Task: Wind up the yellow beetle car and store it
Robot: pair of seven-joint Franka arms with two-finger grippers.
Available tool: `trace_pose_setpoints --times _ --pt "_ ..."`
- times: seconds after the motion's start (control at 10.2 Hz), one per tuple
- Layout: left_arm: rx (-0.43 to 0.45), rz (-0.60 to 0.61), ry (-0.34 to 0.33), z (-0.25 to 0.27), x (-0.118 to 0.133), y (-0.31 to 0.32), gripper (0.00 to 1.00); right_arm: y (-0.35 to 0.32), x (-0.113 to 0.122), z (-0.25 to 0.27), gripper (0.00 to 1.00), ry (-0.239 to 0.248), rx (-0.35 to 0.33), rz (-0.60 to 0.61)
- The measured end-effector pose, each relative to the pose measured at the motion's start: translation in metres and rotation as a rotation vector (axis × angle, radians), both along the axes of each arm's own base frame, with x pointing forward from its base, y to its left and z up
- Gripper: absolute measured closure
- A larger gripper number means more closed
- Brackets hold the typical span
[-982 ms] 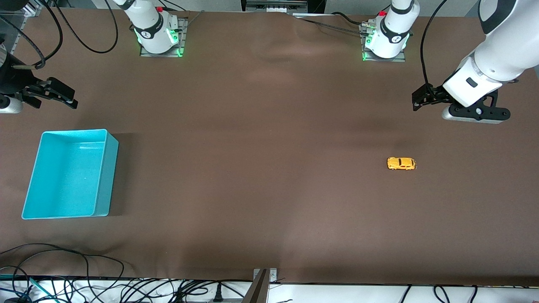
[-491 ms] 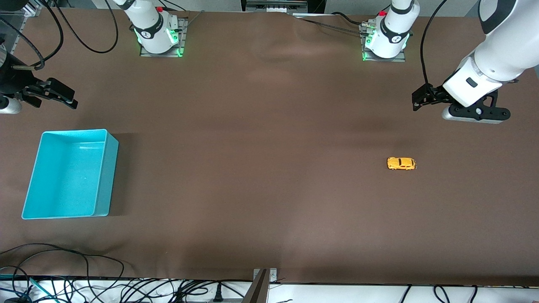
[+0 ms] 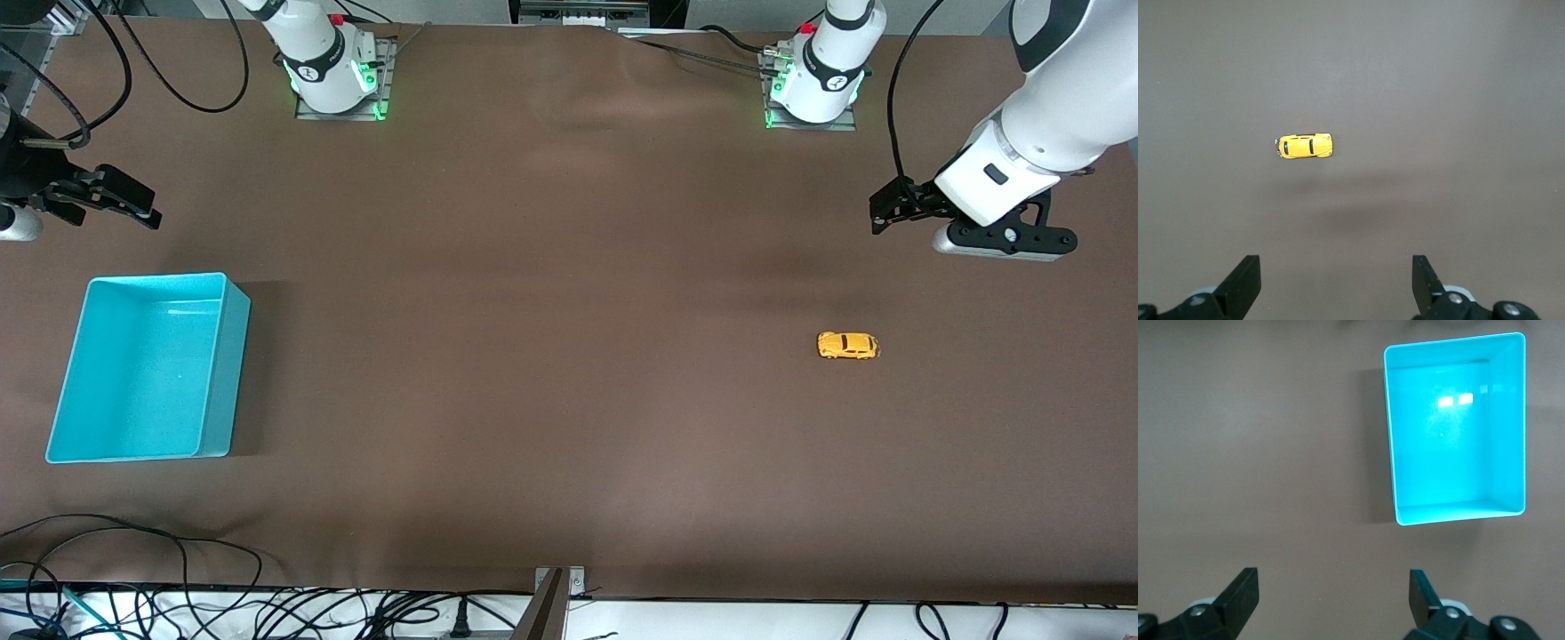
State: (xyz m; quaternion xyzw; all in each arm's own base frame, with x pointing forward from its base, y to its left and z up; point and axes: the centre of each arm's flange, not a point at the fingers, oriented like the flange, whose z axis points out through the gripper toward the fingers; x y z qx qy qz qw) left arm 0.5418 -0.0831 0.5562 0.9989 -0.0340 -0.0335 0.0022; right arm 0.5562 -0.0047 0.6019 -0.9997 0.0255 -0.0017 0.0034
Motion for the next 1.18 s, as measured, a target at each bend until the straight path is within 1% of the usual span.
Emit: trace_pose_setpoints --times 0.39,0.69,1.18 --pt "0.000 -0.001 0.000 0.0000 0.0000 -0.0004 0.00 -0.0056 0.0003 -0.0009 0.00 0.002 0.000 -0.010" --pt "0.000 -0.001 0.000 -0.0001 0.0000 -0.0004 0.00 -0.0056 -0.0008 -0.0052 0.00 0.026 0.001 -0.010" --pt "0.000 -0.001 0.000 -0.0002 0.0000 -0.0004 0.00 -0.0056 -0.0004 -0.0073 0.00 0.033 0.001 -0.010"
